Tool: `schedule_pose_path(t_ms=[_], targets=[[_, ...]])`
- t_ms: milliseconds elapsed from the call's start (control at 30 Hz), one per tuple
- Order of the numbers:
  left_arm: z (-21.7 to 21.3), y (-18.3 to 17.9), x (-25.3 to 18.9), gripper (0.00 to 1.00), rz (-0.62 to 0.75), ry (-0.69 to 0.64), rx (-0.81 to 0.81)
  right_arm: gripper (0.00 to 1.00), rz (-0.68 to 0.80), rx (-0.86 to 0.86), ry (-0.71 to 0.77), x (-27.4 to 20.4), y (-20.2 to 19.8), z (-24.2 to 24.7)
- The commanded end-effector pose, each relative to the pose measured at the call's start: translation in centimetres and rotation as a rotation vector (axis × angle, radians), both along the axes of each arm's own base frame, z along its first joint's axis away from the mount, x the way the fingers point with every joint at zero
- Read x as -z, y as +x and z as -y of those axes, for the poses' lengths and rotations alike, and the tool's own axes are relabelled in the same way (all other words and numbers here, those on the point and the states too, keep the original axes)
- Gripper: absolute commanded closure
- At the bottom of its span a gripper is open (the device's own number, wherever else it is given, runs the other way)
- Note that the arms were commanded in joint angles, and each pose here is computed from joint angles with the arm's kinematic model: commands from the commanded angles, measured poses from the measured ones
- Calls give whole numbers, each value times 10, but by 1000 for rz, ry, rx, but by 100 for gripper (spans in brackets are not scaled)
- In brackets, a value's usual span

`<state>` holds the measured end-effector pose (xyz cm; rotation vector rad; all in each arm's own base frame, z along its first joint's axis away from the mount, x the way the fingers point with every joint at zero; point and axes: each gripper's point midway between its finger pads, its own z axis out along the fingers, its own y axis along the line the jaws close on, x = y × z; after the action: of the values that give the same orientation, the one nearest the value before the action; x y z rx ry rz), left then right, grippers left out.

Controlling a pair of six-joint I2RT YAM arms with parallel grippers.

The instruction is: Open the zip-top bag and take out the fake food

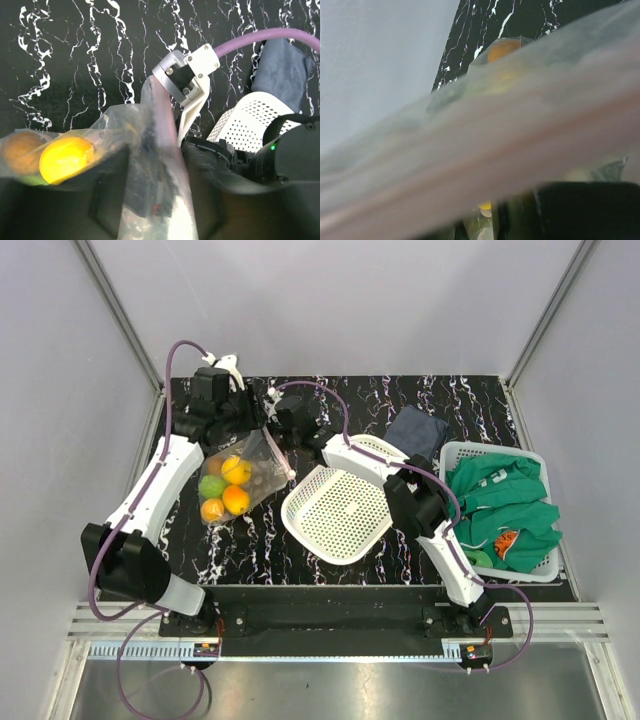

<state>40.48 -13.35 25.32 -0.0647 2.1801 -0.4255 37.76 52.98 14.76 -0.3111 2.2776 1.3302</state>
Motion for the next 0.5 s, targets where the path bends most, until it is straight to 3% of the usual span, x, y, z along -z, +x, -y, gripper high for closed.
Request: schedule_pose_path(t_ms=[0,133,167,333,467], targets=[[0,8,-21,63,38,21,26,76,89,4,67,-50,-1,-1],[-1,9,-13,96,8,26,41,75,107,16,45,-53,2,5],[0,7,-15,100,9,18,48,75,119,17,33,-54,3,7],[-2,3,-49,100,65,-56,11,75,170,26,-49,-77,11,19],[0,-7,-83,100,89,-197,-2,73,246,-1,-111,-116,10,31]])
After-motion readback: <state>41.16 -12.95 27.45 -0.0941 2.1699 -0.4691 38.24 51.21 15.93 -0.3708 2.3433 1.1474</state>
